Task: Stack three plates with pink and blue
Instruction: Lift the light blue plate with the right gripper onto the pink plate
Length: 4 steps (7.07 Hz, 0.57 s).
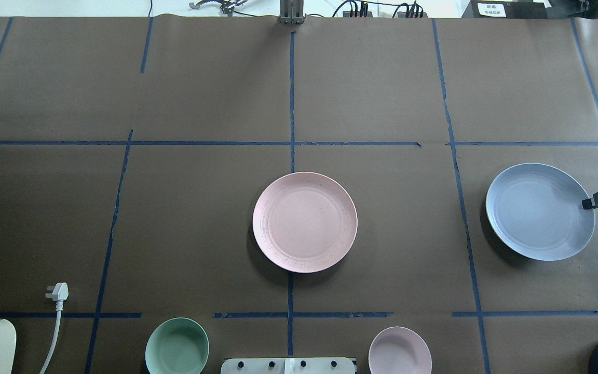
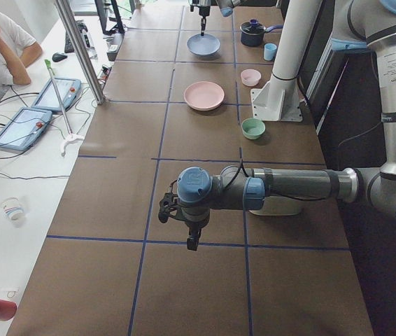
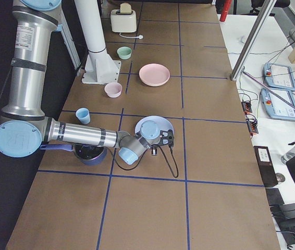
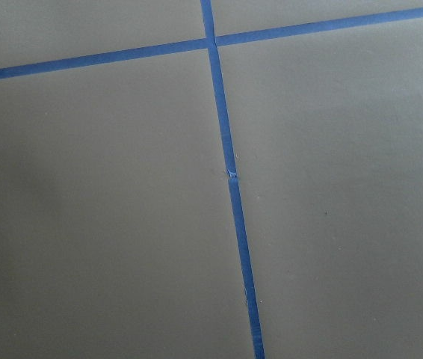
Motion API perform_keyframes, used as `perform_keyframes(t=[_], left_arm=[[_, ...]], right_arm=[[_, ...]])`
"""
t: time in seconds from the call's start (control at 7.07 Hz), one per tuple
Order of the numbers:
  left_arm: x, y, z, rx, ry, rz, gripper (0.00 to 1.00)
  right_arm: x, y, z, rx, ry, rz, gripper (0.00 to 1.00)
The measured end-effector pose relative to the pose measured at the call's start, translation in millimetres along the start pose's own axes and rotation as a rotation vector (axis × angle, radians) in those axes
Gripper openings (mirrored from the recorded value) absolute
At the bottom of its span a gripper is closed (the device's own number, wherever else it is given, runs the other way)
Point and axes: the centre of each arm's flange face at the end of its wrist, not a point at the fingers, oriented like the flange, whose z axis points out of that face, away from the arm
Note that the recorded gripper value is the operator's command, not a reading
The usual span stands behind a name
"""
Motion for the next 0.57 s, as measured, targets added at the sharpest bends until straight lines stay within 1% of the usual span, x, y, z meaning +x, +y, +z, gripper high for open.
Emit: perform_keyframes(t=[0.14, 0.28, 0.42, 0.57], left_arm=[[0, 0, 0, 0.000, 0.000, 0.000, 1.00], [0, 0, 0, 0.000, 0.001, 0.000, 1.00], [0, 0, 0, 0.000, 0.005, -0.001, 1.00], [1, 0, 0, 0.001, 0.009, -0.001, 1.00]], right_arm=[[-37, -12, -6, 0.004, -0.052, 0.028, 0.00], [-85, -25, -6, 0.000, -0.106, 0.057, 0.00], [-138, -32, 3, -0.019, -0.156, 0.082, 0.00], [-190, -32, 17, -0.039, -0.193, 0.107, 0.00]])
